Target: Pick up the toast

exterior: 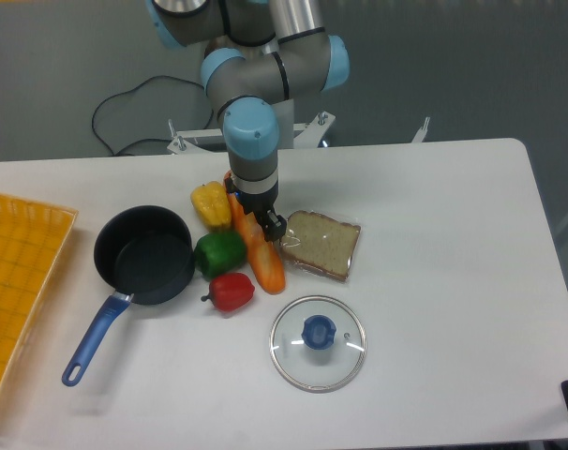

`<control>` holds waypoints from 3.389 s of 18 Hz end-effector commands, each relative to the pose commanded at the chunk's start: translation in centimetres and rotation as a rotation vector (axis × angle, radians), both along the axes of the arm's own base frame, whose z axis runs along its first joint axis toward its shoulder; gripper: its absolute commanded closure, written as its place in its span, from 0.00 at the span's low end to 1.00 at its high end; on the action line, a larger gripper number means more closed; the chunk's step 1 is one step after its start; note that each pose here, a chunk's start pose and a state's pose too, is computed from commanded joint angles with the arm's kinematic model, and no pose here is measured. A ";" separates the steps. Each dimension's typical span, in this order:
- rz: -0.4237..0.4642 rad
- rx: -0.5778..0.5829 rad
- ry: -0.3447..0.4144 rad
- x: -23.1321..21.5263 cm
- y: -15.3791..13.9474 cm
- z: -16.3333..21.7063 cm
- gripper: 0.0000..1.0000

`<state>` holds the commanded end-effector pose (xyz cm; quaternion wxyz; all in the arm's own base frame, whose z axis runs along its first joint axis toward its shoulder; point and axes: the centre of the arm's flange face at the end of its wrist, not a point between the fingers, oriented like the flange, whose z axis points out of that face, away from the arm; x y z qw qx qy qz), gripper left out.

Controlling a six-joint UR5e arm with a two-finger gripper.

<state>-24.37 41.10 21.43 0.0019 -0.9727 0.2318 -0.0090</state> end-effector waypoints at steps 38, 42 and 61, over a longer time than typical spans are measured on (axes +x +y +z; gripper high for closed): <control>-0.008 0.024 0.022 -2.5 2.2 3.7 1.00; 0.003 -0.027 -0.035 -4.3 3.1 7.0 1.00; 0.073 0.051 -0.072 -9.3 4.2 18.0 1.00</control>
